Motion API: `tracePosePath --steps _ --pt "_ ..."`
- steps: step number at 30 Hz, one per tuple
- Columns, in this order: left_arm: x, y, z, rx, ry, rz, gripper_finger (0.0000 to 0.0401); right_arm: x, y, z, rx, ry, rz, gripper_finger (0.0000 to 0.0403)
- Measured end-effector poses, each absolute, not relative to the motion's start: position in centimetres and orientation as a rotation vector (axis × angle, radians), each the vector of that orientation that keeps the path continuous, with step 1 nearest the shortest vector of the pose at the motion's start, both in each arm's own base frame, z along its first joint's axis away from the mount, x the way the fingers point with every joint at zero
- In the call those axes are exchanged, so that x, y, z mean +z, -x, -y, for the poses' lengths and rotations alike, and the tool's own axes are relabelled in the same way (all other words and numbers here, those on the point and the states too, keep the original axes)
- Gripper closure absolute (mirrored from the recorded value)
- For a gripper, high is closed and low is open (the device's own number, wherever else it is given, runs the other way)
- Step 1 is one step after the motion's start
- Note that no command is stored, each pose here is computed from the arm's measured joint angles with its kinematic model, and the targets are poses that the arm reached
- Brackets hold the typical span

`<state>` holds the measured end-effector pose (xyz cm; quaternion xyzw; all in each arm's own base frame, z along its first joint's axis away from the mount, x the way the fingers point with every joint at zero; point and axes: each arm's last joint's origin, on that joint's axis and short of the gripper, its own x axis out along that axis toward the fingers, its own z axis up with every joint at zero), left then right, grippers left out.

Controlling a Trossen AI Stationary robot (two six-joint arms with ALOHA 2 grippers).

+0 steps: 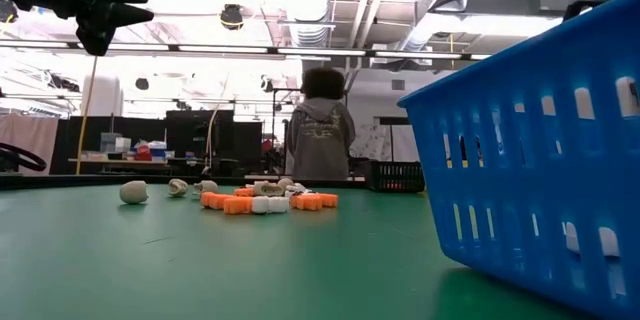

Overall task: Sort Halloween decoration
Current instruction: Put the white skeleton toy into the blue basket, then put the white skeleton toy into the bottom black basket

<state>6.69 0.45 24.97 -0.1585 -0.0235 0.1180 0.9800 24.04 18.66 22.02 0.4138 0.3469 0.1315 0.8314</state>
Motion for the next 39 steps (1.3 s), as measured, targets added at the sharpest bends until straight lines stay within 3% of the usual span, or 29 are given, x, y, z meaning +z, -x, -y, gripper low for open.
tracePosePath --steps 9,19,26,33,39 --pt "25.0 -6.7 -0.5 0.237 0.329 0.048 0.0280 21.8 -24.5 -17.9 0.313 -0.820 -0.767 0.0386" --pt "25.0 -6.7 -0.5 0.237 0.338 0.048 0.0280 21.4 -25.1 -16.5 0.365 -0.844 -0.888 0.0317" --pt "24.9 -6.7 -0.5 0.237 0.353 0.046 0.0280 21.2 -25.3 -15.9 0.393 -0.863 -0.939 0.0301" --pt "25.0 -6.7 -0.5 0.236 0.354 0.054 0.0280 23.3 -27.4 -14.0 0.496 -0.826 -0.659 0.0301" --pt "25.3 -6.7 -0.5 0.231 0.349 0.084 0.0280 24.8 -29.3 -10.1 0.482 -0.592 -0.394 0.0301"
